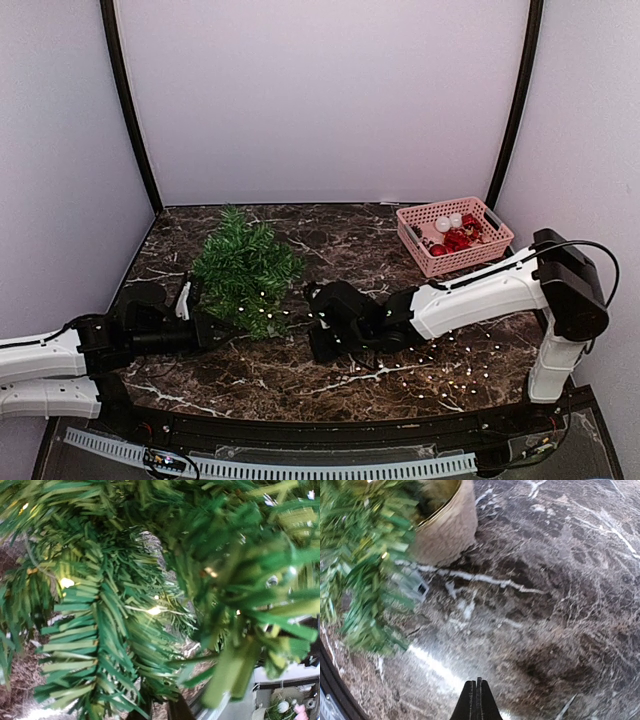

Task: Decorate the small christmas tree
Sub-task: Wrap the side of the string light in the gap of the branches.

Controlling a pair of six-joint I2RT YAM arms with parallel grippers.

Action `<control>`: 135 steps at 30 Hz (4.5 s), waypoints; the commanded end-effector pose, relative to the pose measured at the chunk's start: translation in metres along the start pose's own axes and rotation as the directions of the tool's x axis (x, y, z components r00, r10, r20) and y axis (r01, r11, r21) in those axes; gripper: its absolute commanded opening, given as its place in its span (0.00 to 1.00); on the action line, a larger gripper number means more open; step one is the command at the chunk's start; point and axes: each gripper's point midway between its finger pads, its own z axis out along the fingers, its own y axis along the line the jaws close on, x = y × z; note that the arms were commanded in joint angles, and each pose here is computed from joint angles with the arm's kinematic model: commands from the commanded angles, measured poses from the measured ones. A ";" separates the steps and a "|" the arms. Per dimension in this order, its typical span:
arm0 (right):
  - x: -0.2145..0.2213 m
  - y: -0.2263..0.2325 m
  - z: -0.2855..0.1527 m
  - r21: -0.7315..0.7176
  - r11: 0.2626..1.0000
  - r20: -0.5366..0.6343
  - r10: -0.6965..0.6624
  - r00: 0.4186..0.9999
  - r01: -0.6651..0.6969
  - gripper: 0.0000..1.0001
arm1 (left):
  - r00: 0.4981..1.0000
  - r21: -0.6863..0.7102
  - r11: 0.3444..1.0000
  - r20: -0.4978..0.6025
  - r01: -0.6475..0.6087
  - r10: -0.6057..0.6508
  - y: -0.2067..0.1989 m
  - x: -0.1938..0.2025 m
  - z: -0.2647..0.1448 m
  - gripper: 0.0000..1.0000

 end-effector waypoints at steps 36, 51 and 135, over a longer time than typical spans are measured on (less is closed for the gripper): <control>0.111 0.082 0.049 -0.173 0.949 -0.277 -0.305 0.911 0.265 0.00 | 0.995 -0.007 1.000 0.099 -0.015 0.015 -0.005 -0.018 -0.015 0.00; 0.123 0.047 0.046 -0.115 0.963 -0.351 -0.267 0.897 0.242 0.00 | 0.993 -0.023 1.000 0.122 0.005 -0.003 0.004 -0.017 -0.023 0.00; 0.074 0.112 -0.052 -0.417 0.857 0.113 -0.282 0.953 0.303 0.36 | 0.982 0.107 0.978 0.042 0.177 -0.182 -0.011 0.017 -0.009 0.00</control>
